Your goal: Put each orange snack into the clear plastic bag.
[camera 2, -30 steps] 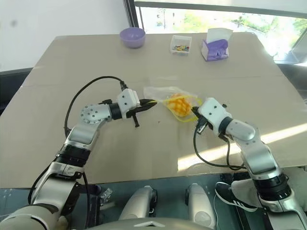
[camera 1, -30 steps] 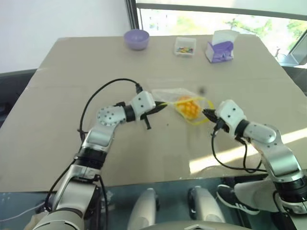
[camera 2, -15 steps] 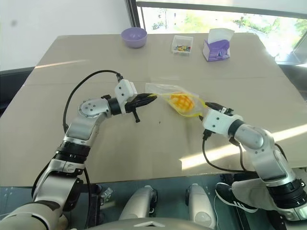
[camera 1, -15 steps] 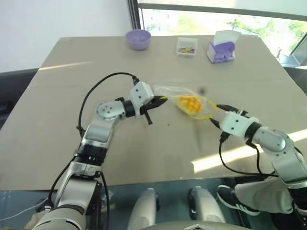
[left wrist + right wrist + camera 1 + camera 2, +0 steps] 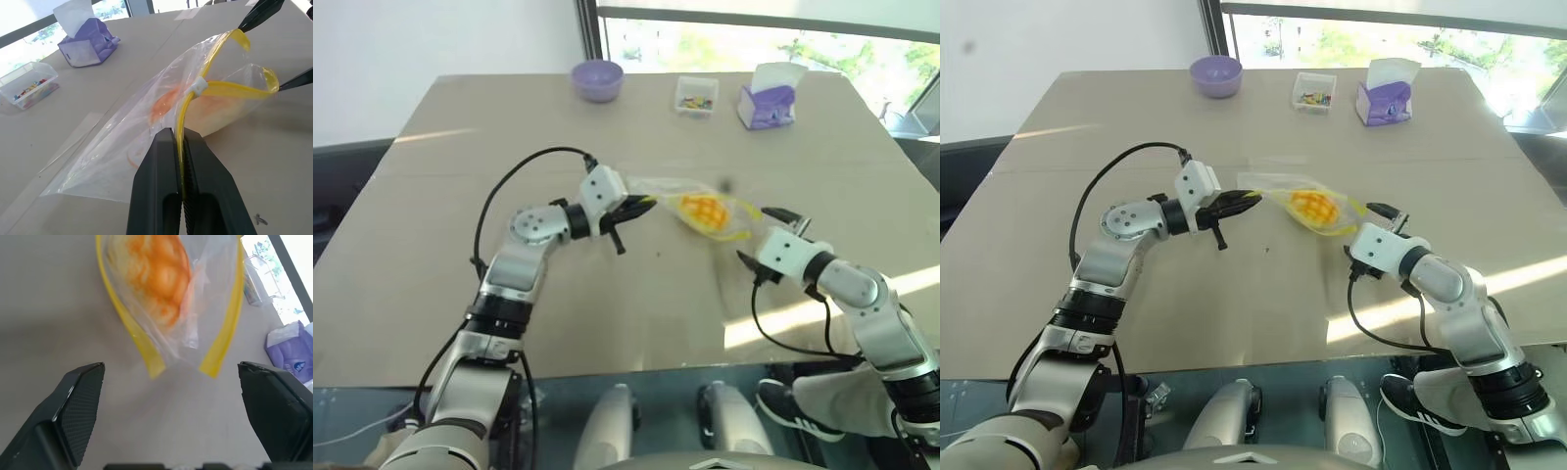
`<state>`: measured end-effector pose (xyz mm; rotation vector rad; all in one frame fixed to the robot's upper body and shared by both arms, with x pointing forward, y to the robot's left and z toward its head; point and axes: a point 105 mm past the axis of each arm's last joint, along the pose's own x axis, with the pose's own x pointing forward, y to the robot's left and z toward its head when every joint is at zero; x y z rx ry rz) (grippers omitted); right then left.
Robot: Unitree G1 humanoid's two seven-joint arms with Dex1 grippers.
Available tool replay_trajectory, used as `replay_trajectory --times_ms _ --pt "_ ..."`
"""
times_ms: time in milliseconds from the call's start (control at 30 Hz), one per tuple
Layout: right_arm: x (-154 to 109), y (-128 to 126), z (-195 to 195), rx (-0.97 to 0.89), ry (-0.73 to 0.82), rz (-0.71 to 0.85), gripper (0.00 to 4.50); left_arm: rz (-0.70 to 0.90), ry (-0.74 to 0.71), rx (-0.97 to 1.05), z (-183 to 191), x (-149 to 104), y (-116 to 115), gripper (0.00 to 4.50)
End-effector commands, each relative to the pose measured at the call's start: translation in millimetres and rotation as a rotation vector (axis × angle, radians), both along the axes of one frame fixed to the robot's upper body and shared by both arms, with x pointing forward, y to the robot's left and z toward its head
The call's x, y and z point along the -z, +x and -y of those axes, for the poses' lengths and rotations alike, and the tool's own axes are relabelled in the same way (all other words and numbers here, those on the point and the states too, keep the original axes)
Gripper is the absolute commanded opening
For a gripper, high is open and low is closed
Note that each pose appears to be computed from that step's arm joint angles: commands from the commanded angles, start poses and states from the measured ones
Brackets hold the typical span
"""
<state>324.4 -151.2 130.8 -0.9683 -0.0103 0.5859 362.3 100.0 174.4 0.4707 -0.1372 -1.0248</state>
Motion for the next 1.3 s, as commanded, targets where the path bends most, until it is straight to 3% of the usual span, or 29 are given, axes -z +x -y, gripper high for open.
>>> replay_trajectory --times_ms 33,433,567,733,767,1133,1300 --pt "-21.0 2.7 -2.7 0.0 -0.004 0.098 4.39 0.066 -0.032 0.012 1.0 -20.0 -4.3 0.17" --pt "-19.6 17.2 -18.0 -0.064 -0.019 0.135 4.39 0.065 -0.036 0.021 3.4 -20.0 -7.7 0.17" --pt "-20.7 17.5 -18.3 -0.077 -0.003 0.127 3.15 0.066 -0.036 0.016 2.5 -19.8 -8.1 0.17" --pt "-22.8 15.3 -12.7 -0.077 -0.001 0.123 0.74 0.072 -0.037 0.011 1.1 -20.4 -8.7 0.17" --pt "-23.8 15.4 -12.0 -0.076 0.0 0.126 0.09 0.073 -0.037 0.011 1.0 -20.5 -8.7 0.17" --pt "-102.7 27.0 22.5 -0.027 0.011 0.296 0.09 0.113 -0.128 -0.078 -13.8 -52.7 11.7 0.17" --pt "-112.3 39.5 30.9 -0.024 0.015 0.281 0.09 0.107 -0.159 -0.09 -7.3 -61.1 22.3 0.17"
